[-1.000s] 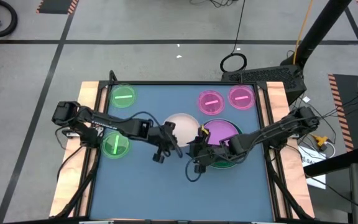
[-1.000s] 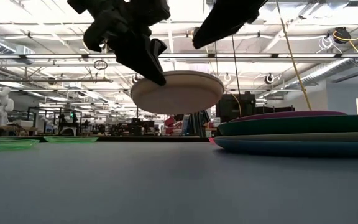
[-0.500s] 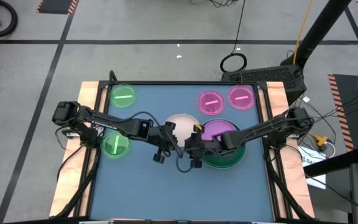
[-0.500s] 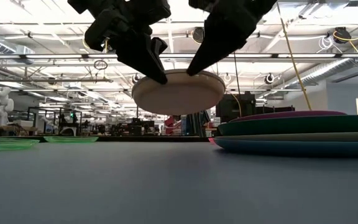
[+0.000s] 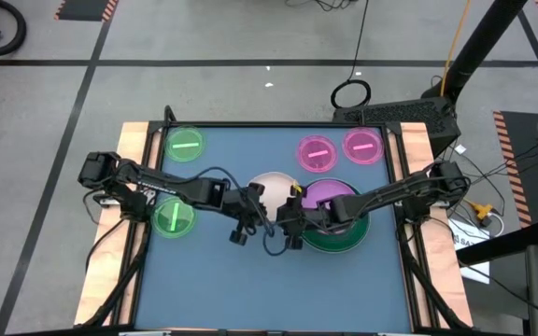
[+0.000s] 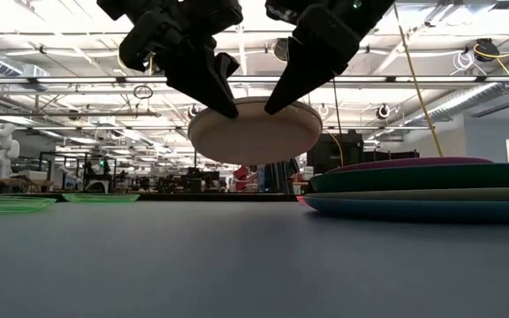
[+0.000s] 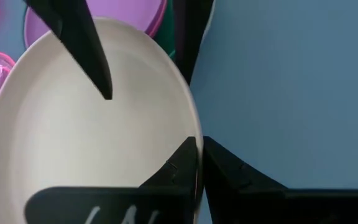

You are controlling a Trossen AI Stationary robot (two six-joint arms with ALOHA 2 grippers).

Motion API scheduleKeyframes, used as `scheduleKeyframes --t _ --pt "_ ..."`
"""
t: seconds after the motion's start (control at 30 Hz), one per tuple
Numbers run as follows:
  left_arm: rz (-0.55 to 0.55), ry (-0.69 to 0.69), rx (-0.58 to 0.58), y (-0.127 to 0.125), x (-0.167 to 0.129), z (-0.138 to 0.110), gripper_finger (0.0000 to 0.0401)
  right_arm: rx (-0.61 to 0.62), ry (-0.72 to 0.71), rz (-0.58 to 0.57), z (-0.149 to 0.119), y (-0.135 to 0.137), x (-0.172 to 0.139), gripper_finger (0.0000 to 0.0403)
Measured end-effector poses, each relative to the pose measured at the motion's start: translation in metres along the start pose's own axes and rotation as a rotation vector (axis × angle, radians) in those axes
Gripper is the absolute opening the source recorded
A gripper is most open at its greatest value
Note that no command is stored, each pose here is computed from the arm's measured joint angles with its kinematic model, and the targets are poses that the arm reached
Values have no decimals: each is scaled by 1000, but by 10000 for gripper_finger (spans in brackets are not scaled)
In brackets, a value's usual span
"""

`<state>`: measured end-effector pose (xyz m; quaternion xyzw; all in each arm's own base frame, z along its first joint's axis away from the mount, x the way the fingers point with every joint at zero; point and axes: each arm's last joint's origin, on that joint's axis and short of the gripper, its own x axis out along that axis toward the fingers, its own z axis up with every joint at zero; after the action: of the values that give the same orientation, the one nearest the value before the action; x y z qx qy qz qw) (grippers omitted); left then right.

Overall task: Stack plastic plates
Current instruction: Stack the white plate on top of the violet plate

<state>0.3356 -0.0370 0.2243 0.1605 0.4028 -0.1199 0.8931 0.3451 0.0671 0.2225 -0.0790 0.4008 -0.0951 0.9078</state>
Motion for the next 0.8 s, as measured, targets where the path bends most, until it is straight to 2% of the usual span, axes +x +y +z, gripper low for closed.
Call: scheduleKeyframes --t 0.1,0.23,0.53,0.67,0.8 --pt "-8 -3 5 -2 0 1 23 -17 0 5 0 0 0 184" --pt "-15 -7 14 -4 0 2 23 -44 0 25 0 1 0 151" --pt "-14 -28 18 -5 0 4 24 -110 6 76 -1 4 -1 15" --pt "-14 -36 38 -5 0 5 30 -125 2 75 -1 8 -2 14" --pt "29 -60 36 -1 0 8 62 -124 17 54 -3 7 -2 6"
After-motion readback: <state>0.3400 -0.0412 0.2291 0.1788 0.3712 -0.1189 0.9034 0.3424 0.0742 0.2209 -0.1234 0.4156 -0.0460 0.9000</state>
